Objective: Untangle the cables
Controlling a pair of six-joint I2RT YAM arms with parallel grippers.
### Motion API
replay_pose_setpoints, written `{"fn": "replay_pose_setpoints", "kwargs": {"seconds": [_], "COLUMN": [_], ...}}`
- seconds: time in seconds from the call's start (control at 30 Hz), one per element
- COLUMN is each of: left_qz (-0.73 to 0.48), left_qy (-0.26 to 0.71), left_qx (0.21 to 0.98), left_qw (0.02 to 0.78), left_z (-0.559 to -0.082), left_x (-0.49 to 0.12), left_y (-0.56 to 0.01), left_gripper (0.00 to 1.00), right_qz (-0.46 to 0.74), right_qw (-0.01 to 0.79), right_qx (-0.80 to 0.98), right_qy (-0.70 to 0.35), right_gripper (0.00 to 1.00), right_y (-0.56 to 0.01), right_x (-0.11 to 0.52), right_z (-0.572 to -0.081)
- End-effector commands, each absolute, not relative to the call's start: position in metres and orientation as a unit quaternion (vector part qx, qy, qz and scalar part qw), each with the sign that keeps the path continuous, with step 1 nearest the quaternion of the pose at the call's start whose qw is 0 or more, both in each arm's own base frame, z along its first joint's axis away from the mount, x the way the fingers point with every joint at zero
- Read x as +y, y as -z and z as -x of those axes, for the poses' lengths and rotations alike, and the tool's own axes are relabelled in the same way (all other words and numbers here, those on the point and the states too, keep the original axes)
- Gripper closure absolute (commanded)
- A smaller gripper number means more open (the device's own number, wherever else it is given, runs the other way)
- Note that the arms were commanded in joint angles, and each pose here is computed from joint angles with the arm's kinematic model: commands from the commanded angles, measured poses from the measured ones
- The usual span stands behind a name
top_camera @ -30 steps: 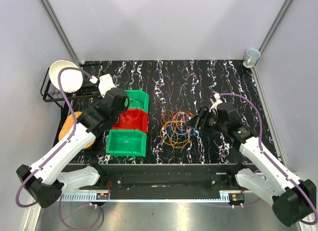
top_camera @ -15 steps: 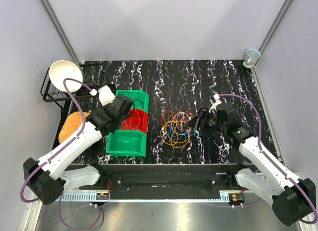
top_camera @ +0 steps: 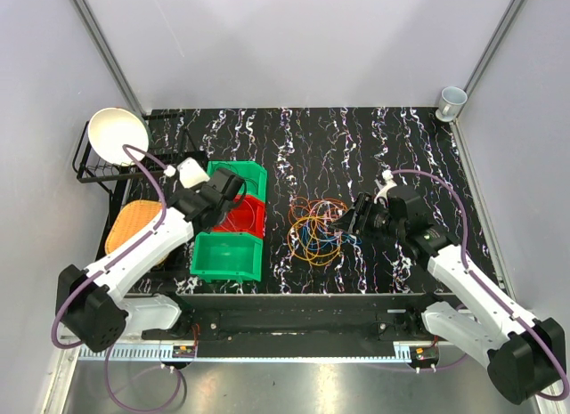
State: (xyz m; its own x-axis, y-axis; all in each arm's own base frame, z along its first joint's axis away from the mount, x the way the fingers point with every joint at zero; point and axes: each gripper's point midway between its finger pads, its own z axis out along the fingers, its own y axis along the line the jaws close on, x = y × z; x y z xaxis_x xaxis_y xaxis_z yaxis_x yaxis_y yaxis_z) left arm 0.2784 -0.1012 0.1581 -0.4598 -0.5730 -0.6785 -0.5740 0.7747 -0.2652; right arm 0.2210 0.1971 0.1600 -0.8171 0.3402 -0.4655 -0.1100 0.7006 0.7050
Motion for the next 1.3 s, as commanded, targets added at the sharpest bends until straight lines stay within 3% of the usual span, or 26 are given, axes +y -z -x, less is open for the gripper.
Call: {"fn": "replay_pose_setpoints", "kwargs": {"seconds": [0.0,0.43,0.67,1.27], "left_qz": [0.368,0.368,0.402,0.432], "left_qy": [0.018,0.055,0.068,0.104], "left_qx": [0.842,0.848,0.816,0.782], "left_qw": [0.395,0.377,0.409,0.437], "left_z": [-0.287,-0.296,-0.303,-0.334], "left_x": [-0.097,-0.110,-0.103,-0.091], "left_y": [-0.151,-0.130,-0.129,-0.165], "left_gripper": [1.00,1.00,1.00,0.99], "right_qz": [-0.055,-0.049,-0.047,-0.046], "right_qw": [0.308,0.307,0.309,0.301], "right_qx": [0.866,0.868,0.866,0.872], "right_qy": [-0.389,-0.386,-0.389,-0.384], "right_gripper": [0.36,0.36,0.36,0.36], "right_y": [-0.165,-0.161,-0.163,-0.155], "right_x": [0.200,0.200,0.201,0.201], "right_z": [-0.227,-0.227,-0.226,-0.226]}}
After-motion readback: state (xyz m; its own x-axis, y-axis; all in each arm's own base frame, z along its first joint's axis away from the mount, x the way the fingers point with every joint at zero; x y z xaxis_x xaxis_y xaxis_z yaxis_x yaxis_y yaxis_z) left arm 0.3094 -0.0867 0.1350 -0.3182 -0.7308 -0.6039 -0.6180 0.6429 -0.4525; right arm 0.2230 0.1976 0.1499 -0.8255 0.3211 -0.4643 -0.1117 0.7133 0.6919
